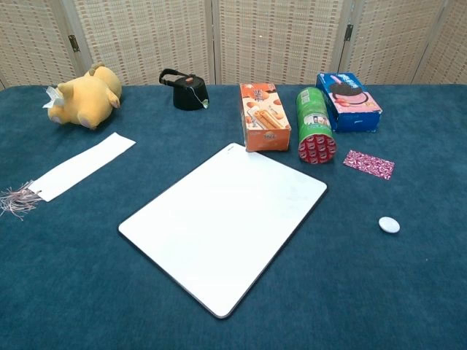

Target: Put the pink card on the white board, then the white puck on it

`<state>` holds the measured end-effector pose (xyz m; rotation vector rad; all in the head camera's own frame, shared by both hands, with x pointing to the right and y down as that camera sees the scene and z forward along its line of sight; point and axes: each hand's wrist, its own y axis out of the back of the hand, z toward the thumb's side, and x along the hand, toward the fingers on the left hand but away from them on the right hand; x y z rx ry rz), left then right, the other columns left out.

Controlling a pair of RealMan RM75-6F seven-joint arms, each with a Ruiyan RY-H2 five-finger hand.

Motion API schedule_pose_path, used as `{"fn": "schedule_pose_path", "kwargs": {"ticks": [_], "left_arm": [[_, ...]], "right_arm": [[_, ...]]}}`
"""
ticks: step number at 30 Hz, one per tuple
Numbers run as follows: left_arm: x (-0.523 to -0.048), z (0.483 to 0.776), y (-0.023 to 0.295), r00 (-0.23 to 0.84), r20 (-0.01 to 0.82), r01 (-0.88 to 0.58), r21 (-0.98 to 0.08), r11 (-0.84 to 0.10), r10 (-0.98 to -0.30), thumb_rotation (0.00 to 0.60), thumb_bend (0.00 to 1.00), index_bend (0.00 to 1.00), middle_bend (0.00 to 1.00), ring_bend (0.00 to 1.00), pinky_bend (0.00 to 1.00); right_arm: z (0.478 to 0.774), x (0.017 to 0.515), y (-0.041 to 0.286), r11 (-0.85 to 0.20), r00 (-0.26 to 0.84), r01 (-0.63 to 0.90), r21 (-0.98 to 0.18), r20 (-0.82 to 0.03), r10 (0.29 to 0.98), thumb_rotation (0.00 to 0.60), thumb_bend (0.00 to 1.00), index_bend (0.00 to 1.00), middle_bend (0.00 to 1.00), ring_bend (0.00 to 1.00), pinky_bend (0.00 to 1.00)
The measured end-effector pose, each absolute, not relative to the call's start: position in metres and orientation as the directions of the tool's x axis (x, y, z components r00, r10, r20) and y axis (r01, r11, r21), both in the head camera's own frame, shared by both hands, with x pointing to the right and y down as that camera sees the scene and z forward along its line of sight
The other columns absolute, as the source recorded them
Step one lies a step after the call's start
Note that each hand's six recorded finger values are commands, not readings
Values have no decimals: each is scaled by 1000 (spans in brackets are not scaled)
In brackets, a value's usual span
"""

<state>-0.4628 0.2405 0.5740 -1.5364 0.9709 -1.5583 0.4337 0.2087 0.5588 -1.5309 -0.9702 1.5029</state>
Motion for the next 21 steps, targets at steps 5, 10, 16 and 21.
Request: {"fn": "schedule_pose_path", "kwargs": {"ticks": [5,10,16,21], "left_arm": [[-462,575,239,-17,444,-8,-896,-444,-896,600,163,62,123,87,45],[-459,574,238,-8,436,-8,-900,-436,-900,600,164,63,123,87,45],[-459,572,239,-10,433,-11,-902,-432,-902,600,164,63,123,87,45],[-459,572,240,-12,433,-13,-901,-433,-901,600,163,63,123,87,45]], "right_arm": [[559,435,209,-418,10,6,-908,-418,908,537,424,0,31,59,6],[559,435,209,-416,7,13,-909,-416,909,536,423,0,31,65,6],[561,434,209,-426,11,19,-905,-426,905,537,424,0,31,69,7],[563,432,207,-425,12,23,-905,-425,905,535,424,0,31,83,8]]}}
